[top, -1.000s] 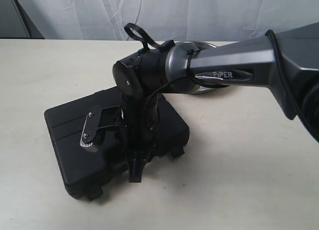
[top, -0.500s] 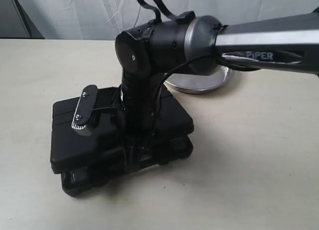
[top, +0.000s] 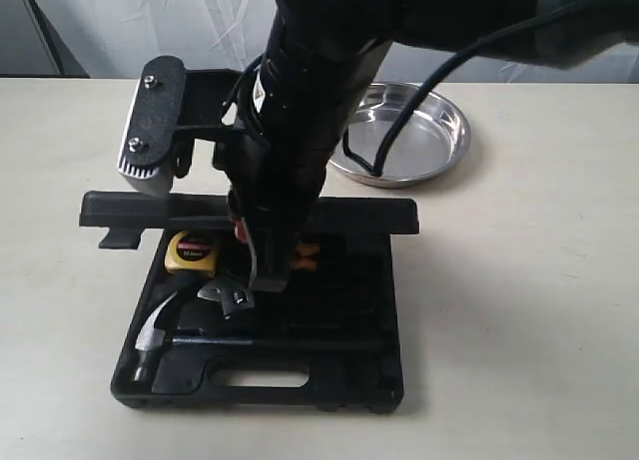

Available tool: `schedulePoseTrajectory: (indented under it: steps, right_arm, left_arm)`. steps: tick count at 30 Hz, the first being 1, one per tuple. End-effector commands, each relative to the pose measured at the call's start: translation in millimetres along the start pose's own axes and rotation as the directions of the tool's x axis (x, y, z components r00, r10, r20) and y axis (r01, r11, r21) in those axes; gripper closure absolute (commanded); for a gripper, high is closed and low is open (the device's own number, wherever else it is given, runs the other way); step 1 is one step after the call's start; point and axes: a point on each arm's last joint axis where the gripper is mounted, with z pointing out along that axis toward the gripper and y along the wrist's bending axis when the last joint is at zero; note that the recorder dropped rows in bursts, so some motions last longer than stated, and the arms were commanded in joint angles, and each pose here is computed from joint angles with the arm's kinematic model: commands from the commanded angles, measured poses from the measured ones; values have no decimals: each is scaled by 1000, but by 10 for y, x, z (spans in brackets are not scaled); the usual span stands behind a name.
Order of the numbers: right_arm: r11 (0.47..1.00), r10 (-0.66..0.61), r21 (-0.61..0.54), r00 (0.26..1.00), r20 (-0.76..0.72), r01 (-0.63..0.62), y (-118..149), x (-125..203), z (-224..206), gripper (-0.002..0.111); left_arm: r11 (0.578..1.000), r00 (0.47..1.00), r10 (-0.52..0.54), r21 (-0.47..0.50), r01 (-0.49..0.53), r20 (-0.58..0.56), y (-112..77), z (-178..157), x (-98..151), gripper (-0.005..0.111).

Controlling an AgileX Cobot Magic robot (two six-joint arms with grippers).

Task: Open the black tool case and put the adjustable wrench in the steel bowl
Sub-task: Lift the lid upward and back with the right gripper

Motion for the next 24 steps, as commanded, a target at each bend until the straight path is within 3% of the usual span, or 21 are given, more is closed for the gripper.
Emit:
schedulePoseTrajectory:
  steps: [1,5,11,14,17,21,24]
  right_arm:
    - [999,-35,-35,999,40,36,133,-100,-55,109]
    - [994,-63,-78,990,126,73,224,-211,-59,109]
    - [995,-91,-31,982,164,97,204,-277,-85,109]
    - [992,-122,37,980,158,118,132,-281,-109,109]
    - [974,-166,187,967,194,129,-18,-321,-144,109]
    - [936,-167,349,939,300,54,-234,-395,-159,109]
    - [928,-155,373,936,316,27,-332,-387,-53,109]
  left_arm:
    - [1000,1000,-3,5,3,5,-2,-4,3,107]
    - [1000,1000,-3,5,3,5,-2,-4,3,107]
    - [1000,1000,-3,5,3,5,-2,-4,3,107]
    - [1000,1000,-3,5,3,5,-2,-4,3,107]
    - [1000,1000,-3,5,3,5,-2,-4,3,107]
    - [1000,1000,-3,5,3,5,-2,-4,3,107]
    - [1000,1000,-3,5,3,5,-2,-4,3,107]
